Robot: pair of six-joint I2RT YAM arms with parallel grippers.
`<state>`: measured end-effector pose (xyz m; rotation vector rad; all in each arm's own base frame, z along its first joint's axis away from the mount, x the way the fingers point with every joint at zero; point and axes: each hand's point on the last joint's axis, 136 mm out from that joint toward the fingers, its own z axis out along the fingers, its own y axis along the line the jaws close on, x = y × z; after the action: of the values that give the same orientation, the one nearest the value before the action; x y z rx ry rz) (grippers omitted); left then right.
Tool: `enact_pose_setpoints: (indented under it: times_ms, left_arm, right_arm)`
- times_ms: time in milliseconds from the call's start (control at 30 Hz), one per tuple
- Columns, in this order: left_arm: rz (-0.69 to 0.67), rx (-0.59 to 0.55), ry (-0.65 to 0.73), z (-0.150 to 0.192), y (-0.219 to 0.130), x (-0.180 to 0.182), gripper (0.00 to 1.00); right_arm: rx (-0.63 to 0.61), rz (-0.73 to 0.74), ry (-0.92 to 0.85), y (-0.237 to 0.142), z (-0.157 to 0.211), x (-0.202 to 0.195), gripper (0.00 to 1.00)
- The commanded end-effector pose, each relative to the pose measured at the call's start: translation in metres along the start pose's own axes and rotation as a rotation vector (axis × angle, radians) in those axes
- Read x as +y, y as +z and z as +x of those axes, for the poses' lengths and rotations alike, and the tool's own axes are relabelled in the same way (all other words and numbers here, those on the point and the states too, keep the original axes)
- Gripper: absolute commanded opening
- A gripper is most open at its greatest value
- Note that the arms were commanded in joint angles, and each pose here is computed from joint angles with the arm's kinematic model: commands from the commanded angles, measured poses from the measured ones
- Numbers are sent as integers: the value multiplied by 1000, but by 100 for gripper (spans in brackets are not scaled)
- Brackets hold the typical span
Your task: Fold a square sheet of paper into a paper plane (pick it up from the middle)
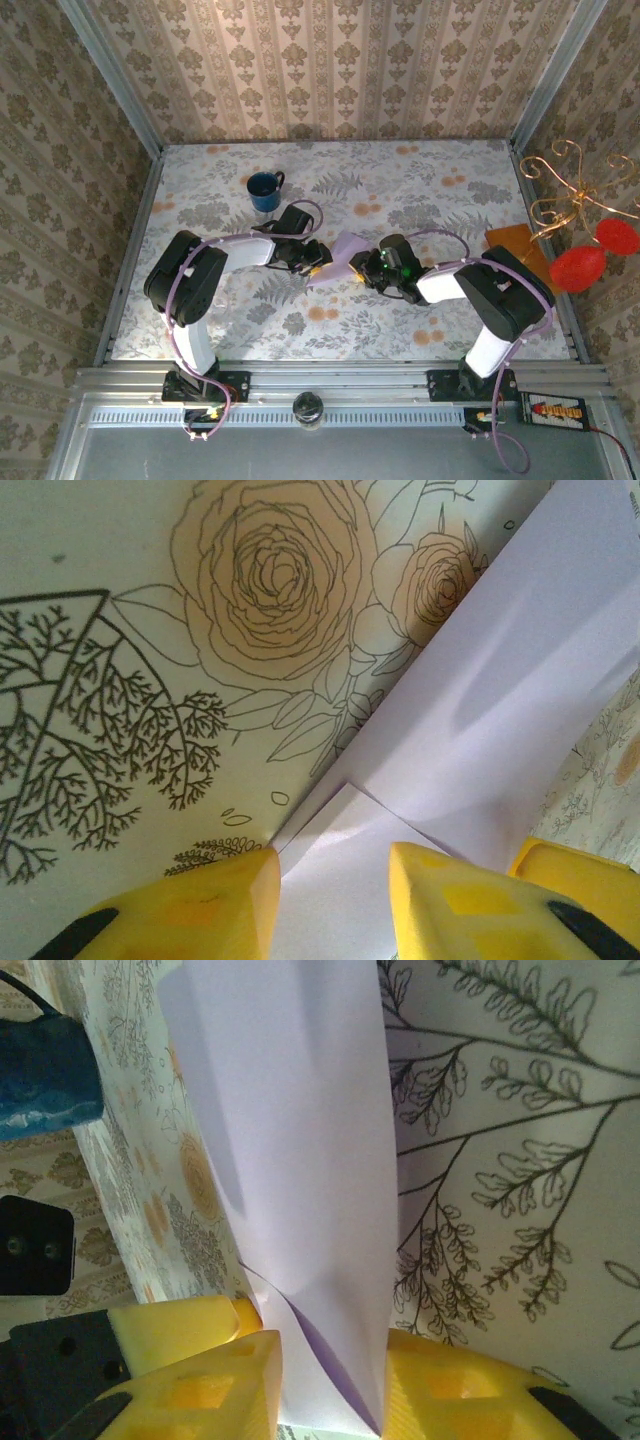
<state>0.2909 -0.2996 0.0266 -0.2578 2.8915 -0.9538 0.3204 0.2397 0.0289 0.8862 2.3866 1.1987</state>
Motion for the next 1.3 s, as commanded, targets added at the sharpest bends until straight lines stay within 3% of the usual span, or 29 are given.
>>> enact_pose_setpoints:
  times_ms: [0, 1033, 1267]
  left_arm:
    - [-92, 63, -52, 20, 7, 31, 36]
    - [-82, 42, -27, 14, -1, 23, 37]
    - [-57, 10, 32, 9, -13, 12, 39]
  right_arm:
    - [-4, -10, 8, 1, -1, -2, 27]
    - [27, -40, 30, 3, 11, 0, 21]
    - [8, -44, 30, 0, 8, 2, 10]
